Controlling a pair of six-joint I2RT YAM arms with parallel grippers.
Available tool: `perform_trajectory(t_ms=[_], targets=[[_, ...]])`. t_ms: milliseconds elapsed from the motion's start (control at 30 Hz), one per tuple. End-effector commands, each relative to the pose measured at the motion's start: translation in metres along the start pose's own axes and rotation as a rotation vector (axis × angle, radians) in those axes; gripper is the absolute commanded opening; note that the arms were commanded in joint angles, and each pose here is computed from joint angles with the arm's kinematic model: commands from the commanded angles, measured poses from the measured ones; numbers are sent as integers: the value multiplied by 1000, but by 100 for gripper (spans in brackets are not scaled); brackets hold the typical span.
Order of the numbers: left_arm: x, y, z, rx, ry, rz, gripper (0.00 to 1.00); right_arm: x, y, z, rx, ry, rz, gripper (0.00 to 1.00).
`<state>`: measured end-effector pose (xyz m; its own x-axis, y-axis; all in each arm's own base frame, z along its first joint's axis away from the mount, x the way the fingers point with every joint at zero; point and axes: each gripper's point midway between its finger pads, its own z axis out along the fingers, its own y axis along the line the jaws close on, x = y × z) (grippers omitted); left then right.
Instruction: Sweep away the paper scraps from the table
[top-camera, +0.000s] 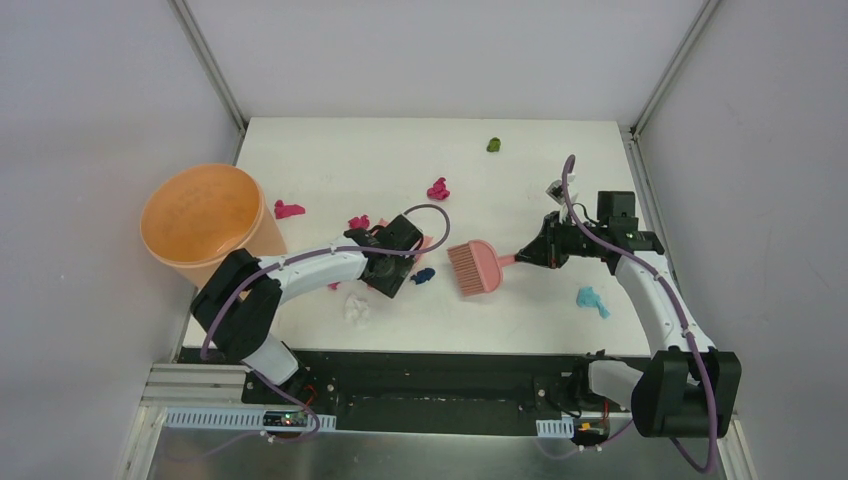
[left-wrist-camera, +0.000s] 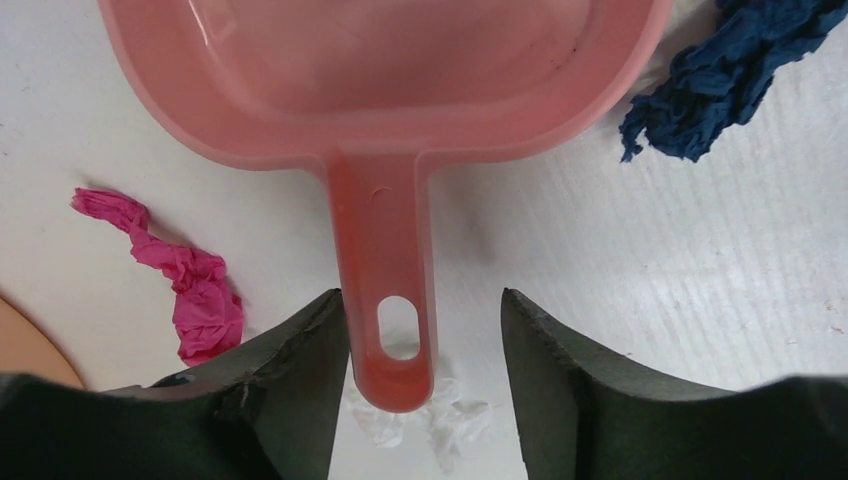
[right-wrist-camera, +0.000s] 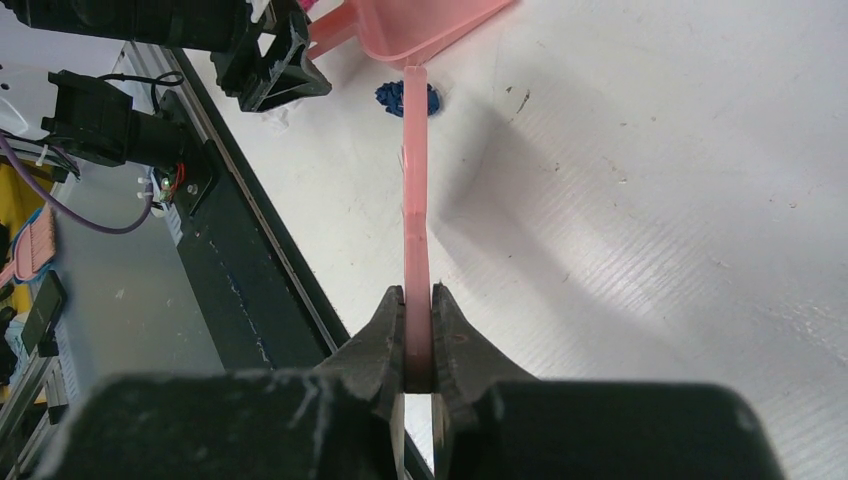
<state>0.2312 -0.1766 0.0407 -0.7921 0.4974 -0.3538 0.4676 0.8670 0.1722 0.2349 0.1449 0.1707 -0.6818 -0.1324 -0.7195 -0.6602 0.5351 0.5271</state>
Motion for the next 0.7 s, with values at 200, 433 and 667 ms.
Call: perform_trajectory(t_ms=[200, 433, 667], targets=[[-11, 3, -12, 2, -23, -46, 34, -11, 5, -4, -13, -44, -57, 0], [-35, 28, -42, -74, -162, -85, 18, -17, -2, 0, 114, -16, -50, 0], [-45, 82, -78, -194, -348, -266, 0, -43, 63, 35, -42, 112, -88, 0]])
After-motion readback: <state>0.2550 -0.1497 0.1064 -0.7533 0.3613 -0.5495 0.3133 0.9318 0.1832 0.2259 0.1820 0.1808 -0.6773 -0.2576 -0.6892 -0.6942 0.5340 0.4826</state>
